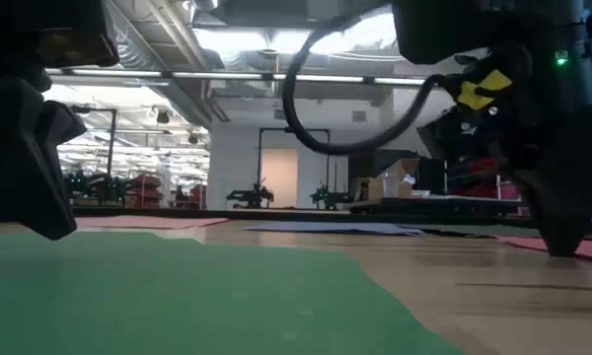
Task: Organize paper
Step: Stack the red paper on top of the other red paper on the table
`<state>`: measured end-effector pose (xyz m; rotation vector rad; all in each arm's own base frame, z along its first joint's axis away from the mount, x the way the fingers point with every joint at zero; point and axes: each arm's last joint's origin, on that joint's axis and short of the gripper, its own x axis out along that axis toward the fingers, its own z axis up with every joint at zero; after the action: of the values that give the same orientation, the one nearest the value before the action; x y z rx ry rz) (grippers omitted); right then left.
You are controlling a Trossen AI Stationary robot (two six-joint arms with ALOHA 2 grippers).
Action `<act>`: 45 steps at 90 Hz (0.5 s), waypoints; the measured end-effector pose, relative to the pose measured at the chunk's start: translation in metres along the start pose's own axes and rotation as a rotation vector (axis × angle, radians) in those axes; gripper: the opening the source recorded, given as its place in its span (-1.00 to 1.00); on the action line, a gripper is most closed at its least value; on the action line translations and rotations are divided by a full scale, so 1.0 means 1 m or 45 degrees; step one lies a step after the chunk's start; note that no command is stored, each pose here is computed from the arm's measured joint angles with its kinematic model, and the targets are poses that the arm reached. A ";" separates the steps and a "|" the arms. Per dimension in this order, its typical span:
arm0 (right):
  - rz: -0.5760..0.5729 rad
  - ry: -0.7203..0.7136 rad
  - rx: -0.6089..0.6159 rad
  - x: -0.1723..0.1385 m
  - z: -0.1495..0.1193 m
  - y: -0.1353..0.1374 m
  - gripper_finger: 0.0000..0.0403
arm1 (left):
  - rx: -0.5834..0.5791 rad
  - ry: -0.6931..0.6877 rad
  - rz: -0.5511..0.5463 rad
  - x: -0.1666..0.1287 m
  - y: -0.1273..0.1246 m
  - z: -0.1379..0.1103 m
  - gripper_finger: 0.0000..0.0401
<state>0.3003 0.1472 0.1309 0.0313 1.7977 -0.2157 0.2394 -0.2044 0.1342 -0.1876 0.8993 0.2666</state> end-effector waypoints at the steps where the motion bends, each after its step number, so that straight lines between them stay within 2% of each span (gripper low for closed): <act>1: -0.002 0.004 0.002 0.000 0.000 0.000 -1.00 | 0.001 0.000 0.000 0.000 0.000 0.000 -1.00; 45: 0.009 -0.019 0.017 -0.001 -0.001 0.002 -1.00 | 0.001 0.000 -0.001 0.000 0.000 0.000 -1.00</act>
<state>0.3000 0.1492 0.1322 0.0455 1.7813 -0.2221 0.2395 -0.2045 0.1342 -0.1868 0.8990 0.2657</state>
